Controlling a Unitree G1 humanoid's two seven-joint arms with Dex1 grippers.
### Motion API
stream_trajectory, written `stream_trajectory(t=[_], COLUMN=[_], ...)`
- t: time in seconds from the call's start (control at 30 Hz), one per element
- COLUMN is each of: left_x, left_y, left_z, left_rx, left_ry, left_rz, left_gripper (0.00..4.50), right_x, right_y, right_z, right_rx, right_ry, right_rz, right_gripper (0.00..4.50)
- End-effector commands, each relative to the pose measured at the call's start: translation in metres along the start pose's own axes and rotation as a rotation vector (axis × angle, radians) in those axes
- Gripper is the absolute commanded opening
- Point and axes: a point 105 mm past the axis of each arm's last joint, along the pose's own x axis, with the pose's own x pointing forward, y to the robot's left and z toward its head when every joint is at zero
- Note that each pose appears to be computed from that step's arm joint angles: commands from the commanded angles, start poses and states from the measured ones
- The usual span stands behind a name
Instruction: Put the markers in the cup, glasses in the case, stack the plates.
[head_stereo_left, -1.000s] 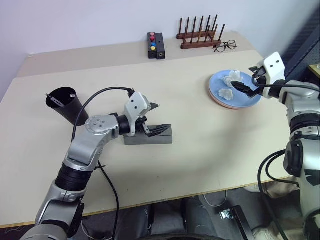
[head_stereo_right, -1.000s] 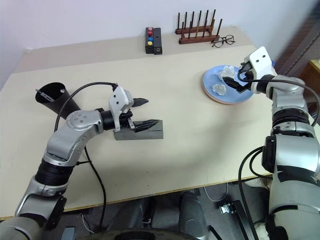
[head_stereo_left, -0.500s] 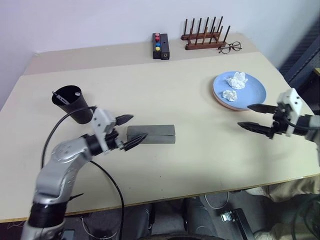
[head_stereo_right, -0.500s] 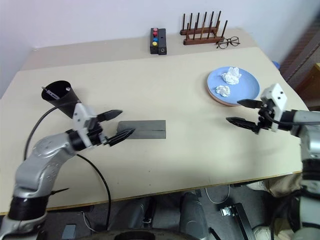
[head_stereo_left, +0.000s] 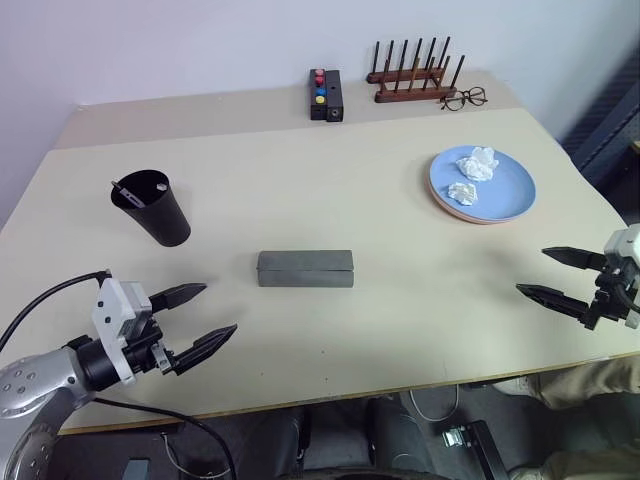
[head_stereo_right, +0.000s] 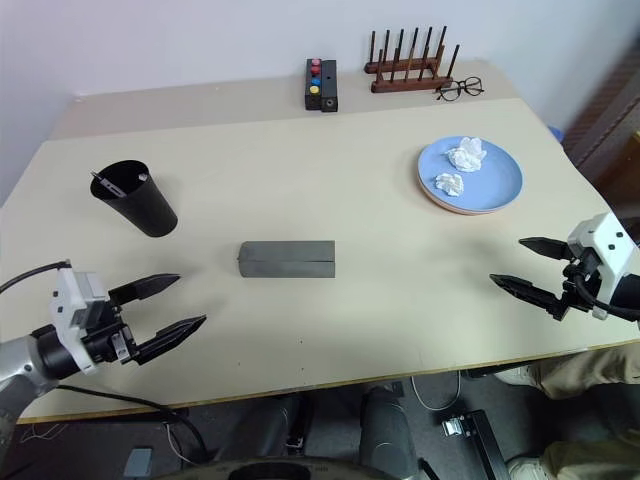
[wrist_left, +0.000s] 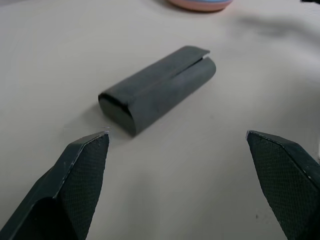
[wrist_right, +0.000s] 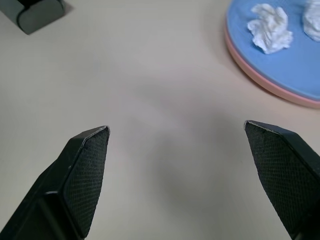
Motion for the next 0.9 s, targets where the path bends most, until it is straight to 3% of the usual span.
stream_trajectory(t=[0.03, 0.9], left_x=[-0.004, -0.01], left_y=[0.0, -0.009], left_z=[0.012, -0.021], left_rx=[0.052, -0.017], left_ry=[-0.038, -0.159], left_rz=[0.034, 0.187], left_gripper=[4.5, 4.5], right_x=[-0.007, 0.005], right_y=[-0.002, 0.009], right_z=[0.013, 0.005], right_rx=[-0.041, 0.086], right_ry=[-0.043, -0.147], right_rz=[-0.034, -0.021], right_gripper=[4.41, 4.41])
